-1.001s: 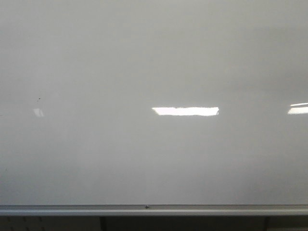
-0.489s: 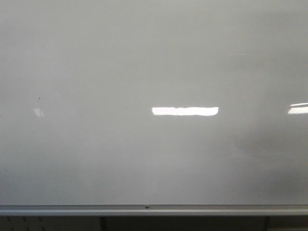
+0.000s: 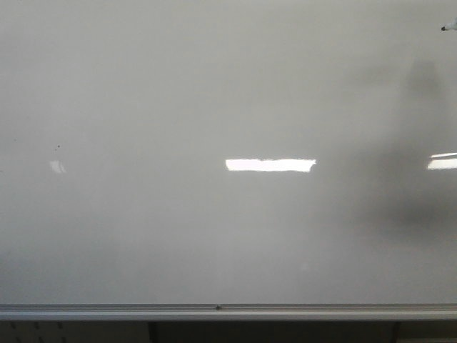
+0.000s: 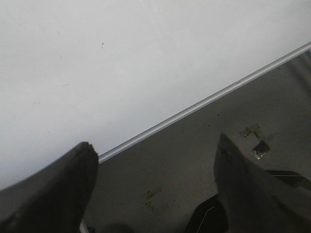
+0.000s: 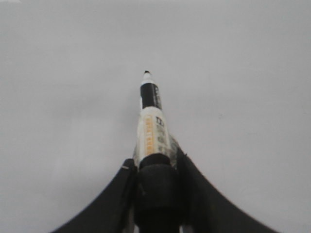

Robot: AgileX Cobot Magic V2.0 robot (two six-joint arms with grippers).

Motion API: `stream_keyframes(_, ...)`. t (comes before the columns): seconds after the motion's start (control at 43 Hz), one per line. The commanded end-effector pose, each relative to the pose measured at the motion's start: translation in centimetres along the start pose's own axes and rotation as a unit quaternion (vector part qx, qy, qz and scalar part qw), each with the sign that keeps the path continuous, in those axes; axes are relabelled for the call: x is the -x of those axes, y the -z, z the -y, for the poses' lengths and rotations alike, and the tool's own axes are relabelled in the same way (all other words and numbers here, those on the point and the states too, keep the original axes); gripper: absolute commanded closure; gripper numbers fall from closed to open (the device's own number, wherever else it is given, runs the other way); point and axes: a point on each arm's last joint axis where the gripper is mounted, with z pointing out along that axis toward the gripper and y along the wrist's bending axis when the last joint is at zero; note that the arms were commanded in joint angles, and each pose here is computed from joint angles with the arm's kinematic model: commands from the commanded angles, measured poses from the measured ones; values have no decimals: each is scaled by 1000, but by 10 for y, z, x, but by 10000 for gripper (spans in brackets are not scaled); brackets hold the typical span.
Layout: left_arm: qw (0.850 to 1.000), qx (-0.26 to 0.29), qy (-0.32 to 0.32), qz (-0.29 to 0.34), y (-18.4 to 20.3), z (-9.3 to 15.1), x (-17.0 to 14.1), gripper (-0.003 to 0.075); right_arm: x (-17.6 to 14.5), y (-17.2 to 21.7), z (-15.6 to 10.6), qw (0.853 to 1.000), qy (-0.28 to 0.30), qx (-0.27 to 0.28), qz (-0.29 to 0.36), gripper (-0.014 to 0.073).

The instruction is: Write number 1 on whiteboard

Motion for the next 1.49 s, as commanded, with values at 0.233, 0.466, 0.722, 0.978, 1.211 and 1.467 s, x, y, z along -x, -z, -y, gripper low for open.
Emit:
stream_keyframes(0.233,999,11,7,48,9,-1,10,227,24,-8,-1,996,0,6,94,639)
stream_keyframes(0.466,999,11,7,48,9,-1,10,227,18,-22,0,998,0,4,70,639)
stream_keyframes(0.722,999,11,7,48,9,-1,10,227,-11,-29,3,997,-1,-11,-76,639)
stream_keyframes(0.978,999,11,7,48,9,-1,10,227,-16,-25,3,993,-1,-15,-117,639)
stream_keyframes(1.211,998,2,-7,63,12,1,15,227,21,24,-11,989,40,10,-139,639)
stream_keyframes(1.467,973,-143,-161,87,21,44,35,227,9,67,-52,895,222,216,-321,639)
